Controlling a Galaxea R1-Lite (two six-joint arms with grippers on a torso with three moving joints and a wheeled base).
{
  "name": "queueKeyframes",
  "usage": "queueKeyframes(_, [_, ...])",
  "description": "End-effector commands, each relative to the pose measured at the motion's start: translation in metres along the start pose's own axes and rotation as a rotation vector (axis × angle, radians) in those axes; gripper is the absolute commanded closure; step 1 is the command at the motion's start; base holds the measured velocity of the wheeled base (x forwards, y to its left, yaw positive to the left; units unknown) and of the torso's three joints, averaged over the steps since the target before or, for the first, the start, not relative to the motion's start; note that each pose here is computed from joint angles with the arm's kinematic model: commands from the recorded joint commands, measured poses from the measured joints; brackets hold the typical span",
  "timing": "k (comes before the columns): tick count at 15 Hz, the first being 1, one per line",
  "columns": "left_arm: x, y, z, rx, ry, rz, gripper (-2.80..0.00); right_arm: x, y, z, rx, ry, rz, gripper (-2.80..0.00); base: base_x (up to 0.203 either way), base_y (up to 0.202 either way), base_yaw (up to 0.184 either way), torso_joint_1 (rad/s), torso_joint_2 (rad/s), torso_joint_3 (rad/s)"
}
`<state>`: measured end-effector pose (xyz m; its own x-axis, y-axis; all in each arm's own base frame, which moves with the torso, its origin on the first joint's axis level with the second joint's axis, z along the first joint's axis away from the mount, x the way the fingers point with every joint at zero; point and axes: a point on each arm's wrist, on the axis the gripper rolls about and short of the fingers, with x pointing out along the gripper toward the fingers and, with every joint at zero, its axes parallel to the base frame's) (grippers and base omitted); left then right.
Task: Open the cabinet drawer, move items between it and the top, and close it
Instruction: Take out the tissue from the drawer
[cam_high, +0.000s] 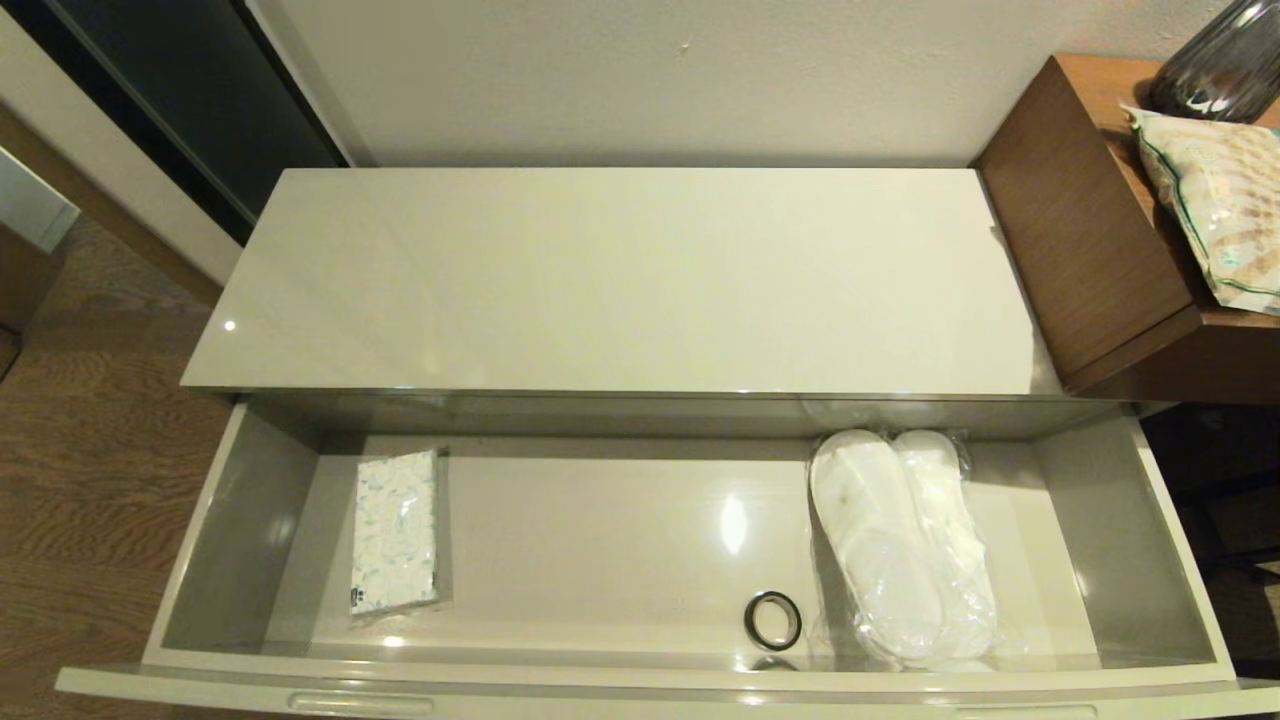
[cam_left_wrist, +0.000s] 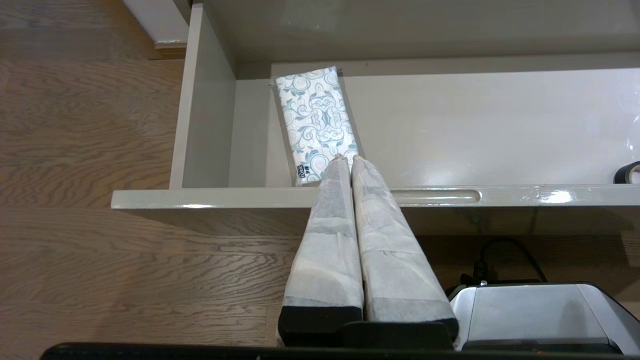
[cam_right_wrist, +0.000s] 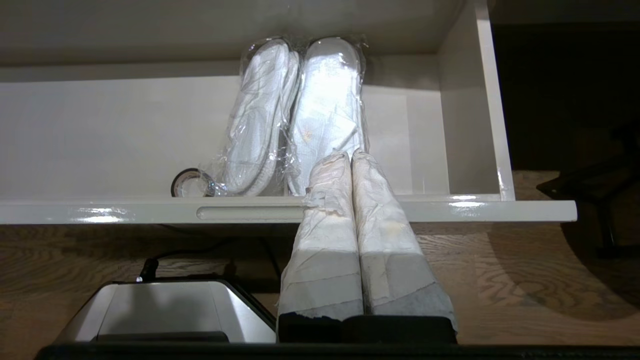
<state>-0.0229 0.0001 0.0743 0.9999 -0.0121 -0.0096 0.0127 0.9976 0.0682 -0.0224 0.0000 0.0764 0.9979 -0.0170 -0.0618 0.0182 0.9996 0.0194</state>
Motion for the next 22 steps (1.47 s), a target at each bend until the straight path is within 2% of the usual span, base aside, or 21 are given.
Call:
queueKeyframes(1, [0.0,0.0,0.0,0.001,0.003,0.001,0.0,0.0,0.0,0.0,-0.001,-0.005,0.0,0.0,0.0,0.0,0.0,0.0,0.0,0.0])
queueKeyframes(12, [0.0,0.0,0.001,0.01,0.003,0.0,0.0,0.001,0.0,0.001,-0.001,-0.017,0.0,0.0,0.0,0.0,0.0,0.0,0.0,0.0])
queueKeyframes(16, [0.0,0.0,0.004,0.049,0.105,-0.007,0.0,0.001,0.0,0.001,-0.001,-0.017,0.0,0.0,0.0,0.0,0.0,0.0,0.0,0.0])
queueKeyframes(17, [0.001,0.001,0.016,0.04,0.106,-0.008,0.0,0.001,0.0,0.001,-0.001,-0.017,0.0,0.0,0.0,0.0,0.0,0.0,0.0,0.0])
queueKeyframes(19, [0.009,0.004,0.065,-0.027,0.106,-0.01,0.0,0.001,0.0,0.001,-0.001,-0.017,0.0,0.0,0.0,0.0,0.0,0.0,0.0,0.0])
queueKeyframes(20, [0.022,0.007,0.096,-0.062,0.141,-0.009,0.0,0.001,0.0,0.001,-0.001,-0.017,0.0,0.0,0.0,0.0,0.0,0.0,0.0,0.0])
queueKeyframes(22, [0.063,0.01,0.15,-0.108,0.278,-0.003,0.0,0.001,0.0,0.001,-0.001,-0.019,0.001,0.0,0.0,0.0,0.0,0.0,0.0,0.0])
